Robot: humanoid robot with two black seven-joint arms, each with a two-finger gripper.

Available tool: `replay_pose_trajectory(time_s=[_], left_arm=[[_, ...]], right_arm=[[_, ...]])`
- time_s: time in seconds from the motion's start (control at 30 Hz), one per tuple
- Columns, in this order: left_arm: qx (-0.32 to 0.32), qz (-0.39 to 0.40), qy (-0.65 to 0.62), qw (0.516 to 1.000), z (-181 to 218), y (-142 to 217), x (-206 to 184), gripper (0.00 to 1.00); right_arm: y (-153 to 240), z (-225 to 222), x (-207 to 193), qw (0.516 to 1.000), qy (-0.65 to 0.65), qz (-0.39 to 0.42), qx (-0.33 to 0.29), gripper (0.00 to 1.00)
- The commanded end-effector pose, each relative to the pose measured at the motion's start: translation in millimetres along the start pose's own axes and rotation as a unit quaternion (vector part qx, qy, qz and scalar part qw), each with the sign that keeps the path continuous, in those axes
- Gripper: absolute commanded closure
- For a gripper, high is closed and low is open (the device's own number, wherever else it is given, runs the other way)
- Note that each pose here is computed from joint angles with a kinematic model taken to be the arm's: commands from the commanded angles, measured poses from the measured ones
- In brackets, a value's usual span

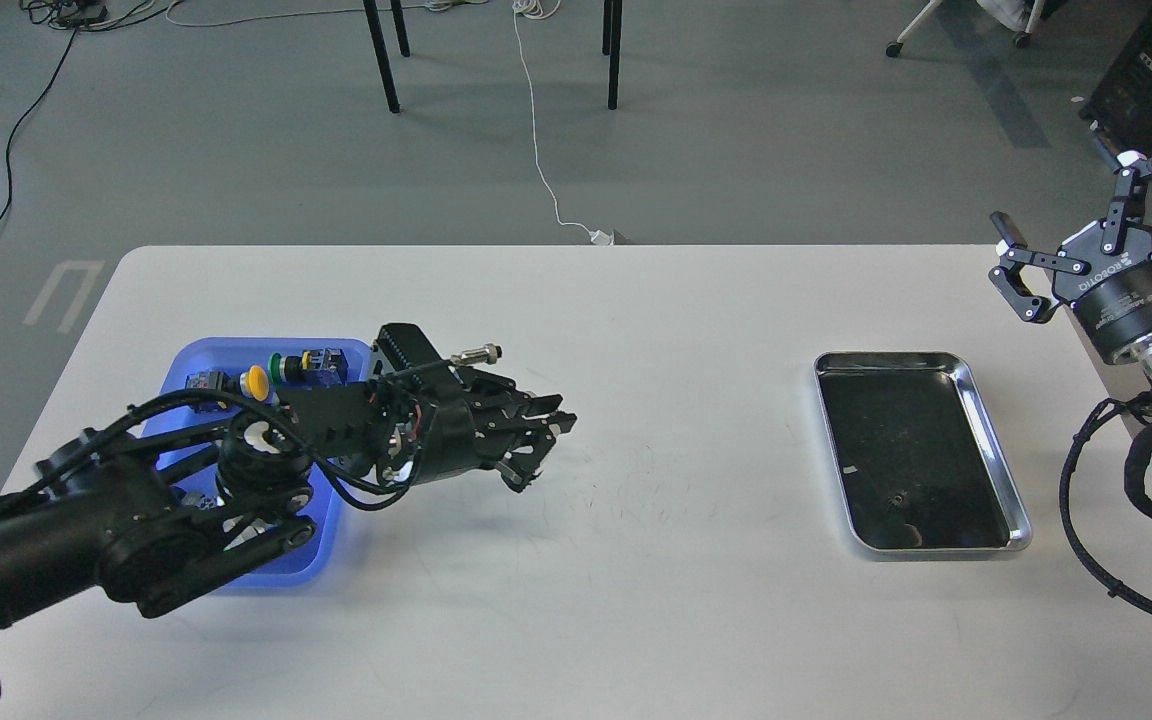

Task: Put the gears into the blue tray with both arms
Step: 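Carry the ring into the blue tray and open the left gripper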

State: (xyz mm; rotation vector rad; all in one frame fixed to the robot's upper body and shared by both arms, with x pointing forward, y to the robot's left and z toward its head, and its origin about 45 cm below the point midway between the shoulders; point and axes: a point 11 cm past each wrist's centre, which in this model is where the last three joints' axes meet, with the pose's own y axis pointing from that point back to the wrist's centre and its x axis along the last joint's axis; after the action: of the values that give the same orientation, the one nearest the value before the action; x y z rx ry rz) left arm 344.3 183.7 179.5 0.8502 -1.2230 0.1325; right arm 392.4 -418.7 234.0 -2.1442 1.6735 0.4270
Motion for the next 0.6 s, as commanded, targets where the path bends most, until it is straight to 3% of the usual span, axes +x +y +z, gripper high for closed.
replay_pose_trajectory(time_s=[0.0,0.2,0.37,0.57], left_arm=[[0.065,-0.015,0.003,0.998,-50,55,-6,0.87],[0.143,-0.074,0.023,0.987,-101,128,-66,0.87],[0.177,-0.113,0.052,0.976,-115,150,-110,0.86],[0.186,-0.123,0.065,0.973,-118,152,-125,0.85]], right_arm=[[-1,0,-1,1.0,0.0,-0.001,0.001,0.01],[-3,2,-3,1.0,-0.004,-0.003,0.001,0.01],[-4,3,-8,1.0,-0.008,-0.01,0.001,0.01],[-6,-1,-11,1.0,-0.006,-0.016,0.003,0.01]])
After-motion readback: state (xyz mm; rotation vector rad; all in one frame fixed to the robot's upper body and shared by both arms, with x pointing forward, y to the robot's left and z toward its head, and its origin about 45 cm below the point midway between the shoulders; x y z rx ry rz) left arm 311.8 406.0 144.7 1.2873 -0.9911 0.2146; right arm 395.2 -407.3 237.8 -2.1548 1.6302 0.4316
